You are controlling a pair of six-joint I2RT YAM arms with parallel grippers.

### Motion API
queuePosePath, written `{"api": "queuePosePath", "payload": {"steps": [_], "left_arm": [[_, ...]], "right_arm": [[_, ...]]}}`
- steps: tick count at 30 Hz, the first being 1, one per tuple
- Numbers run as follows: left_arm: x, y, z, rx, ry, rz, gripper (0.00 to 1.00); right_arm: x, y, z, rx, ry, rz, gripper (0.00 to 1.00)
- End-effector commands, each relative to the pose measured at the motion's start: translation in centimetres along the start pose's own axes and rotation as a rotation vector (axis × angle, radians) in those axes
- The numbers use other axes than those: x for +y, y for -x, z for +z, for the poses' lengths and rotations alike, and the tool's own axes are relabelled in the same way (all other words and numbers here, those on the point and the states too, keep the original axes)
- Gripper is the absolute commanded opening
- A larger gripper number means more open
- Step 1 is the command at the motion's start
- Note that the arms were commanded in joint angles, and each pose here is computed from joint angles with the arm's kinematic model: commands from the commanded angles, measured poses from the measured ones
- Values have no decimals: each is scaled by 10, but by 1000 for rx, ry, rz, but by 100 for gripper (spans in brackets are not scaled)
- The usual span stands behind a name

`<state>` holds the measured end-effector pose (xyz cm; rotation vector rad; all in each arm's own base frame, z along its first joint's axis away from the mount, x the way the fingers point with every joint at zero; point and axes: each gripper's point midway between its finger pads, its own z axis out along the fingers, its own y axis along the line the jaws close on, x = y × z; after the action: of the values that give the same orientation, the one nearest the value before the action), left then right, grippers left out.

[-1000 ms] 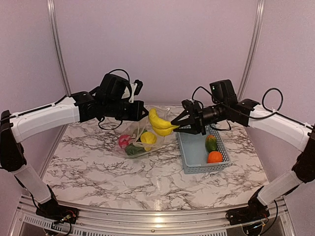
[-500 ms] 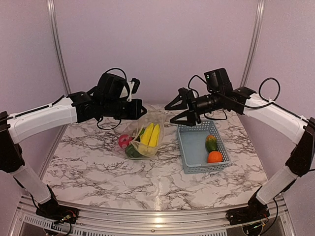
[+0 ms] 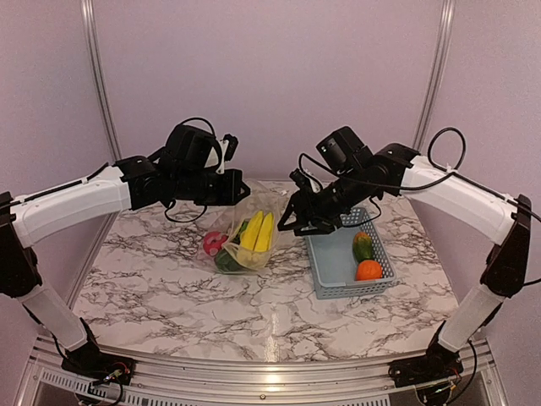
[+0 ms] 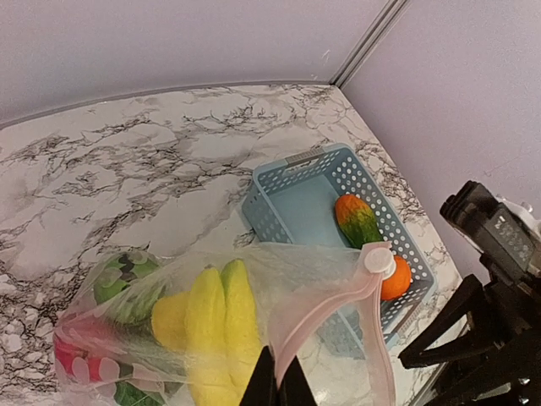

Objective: Place the food in the zip-top bag and seal the zipper
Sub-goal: Place the fake fruit in the zipper food storage bag, then adjust the zipper food storage bag at the center of the board.

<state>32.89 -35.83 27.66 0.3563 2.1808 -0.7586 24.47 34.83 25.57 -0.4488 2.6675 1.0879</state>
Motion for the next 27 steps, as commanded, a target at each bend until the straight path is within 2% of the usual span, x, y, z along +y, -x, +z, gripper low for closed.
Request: {"api": "queuePosePath", "payload": {"steps": [1,4,8,11,15,19,22,24,26,27], "left_arm": [[-4,1,0,30,1,-3,0],[-1,-3,1,49,12,3,4],[4,-14,1,89,33,3,16],[9,-31,0,163,48,0,22],[4,-53,-3,259,24,4,25],[4,-60,-12,278,43,0,23],[3,-59,-18,272,41,-7,15],[0,-55,-22,264,34,4,1],[3,-46,-31,275,82,40,0],[6,-28,-36,246,131,66,0]], "right_arm": [[-24,8,17,-7,-108,-57,50],[-34,22,26,-50,-158,-74,41],[-30,33,35,-59,-143,-99,15],[-20,40,30,-85,-119,-111,4],[-12,43,20,-104,-105,-118,0],[-3,46,11,-118,-90,-119,0],[4,51,6,-135,-75,-121,0],[9,55,4,-145,-67,-122,0],[20,64,-1,-160,-45,-132,0],[29,71,-7,-176,-28,-142,0]]}}
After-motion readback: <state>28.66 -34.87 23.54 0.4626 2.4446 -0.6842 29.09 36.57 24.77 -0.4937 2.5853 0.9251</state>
